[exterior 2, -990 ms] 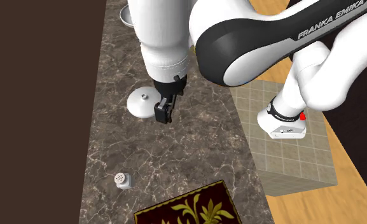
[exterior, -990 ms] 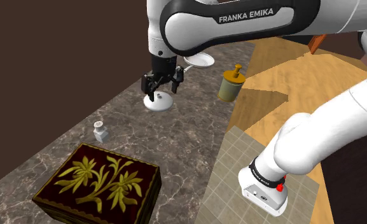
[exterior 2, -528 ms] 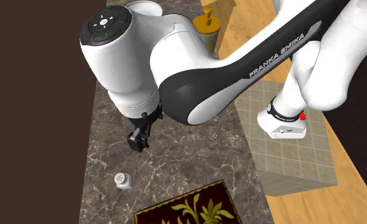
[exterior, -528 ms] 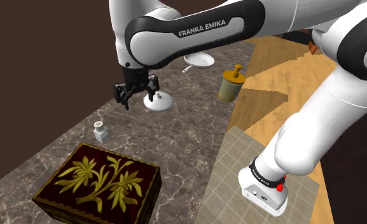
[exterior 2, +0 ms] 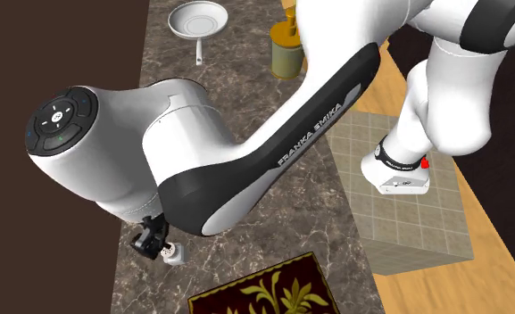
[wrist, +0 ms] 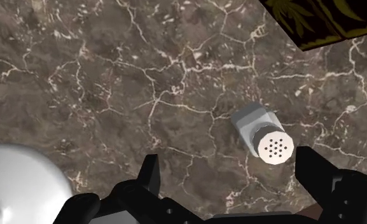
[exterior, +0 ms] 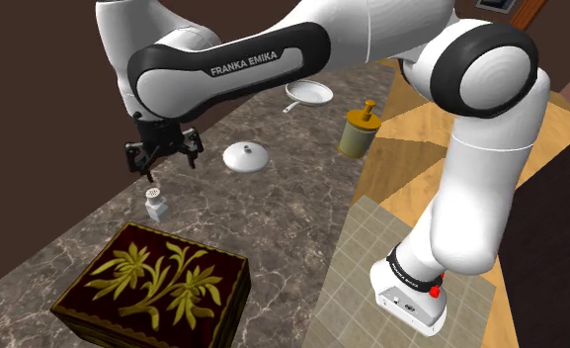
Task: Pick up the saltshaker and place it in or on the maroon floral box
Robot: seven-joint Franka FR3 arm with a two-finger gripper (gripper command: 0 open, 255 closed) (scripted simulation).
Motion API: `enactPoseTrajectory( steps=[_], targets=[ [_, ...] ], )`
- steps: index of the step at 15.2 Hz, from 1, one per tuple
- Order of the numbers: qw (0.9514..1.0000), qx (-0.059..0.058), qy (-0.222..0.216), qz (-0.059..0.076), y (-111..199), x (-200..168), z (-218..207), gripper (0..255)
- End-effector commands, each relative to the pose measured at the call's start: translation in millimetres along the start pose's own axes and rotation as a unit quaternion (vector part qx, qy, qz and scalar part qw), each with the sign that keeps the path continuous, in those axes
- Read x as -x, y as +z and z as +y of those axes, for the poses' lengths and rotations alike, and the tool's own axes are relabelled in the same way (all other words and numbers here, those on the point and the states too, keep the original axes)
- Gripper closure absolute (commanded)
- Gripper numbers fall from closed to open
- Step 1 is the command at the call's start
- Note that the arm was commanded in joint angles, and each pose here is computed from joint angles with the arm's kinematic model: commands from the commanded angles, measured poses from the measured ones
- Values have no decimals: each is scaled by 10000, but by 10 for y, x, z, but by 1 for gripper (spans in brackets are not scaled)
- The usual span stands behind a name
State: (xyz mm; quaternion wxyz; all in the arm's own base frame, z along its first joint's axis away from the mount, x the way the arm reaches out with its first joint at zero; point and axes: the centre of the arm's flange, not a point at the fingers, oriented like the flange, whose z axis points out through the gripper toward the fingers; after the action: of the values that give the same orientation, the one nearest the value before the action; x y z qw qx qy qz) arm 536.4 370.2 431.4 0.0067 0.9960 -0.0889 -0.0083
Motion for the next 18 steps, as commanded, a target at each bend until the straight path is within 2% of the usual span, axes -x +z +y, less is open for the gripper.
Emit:
enactPoseTrajectory(
  steps=[1,4,11,18],
  targets=[
    [10000,-8,21,6,114,-91,-235,0],
    [10000,-18,35,9,215,-213,-504,0],
    [10000,-18,35,9,615,-213,-506,0],
    [10000,-18,35,9,615,-213,-506,0]
  ],
)
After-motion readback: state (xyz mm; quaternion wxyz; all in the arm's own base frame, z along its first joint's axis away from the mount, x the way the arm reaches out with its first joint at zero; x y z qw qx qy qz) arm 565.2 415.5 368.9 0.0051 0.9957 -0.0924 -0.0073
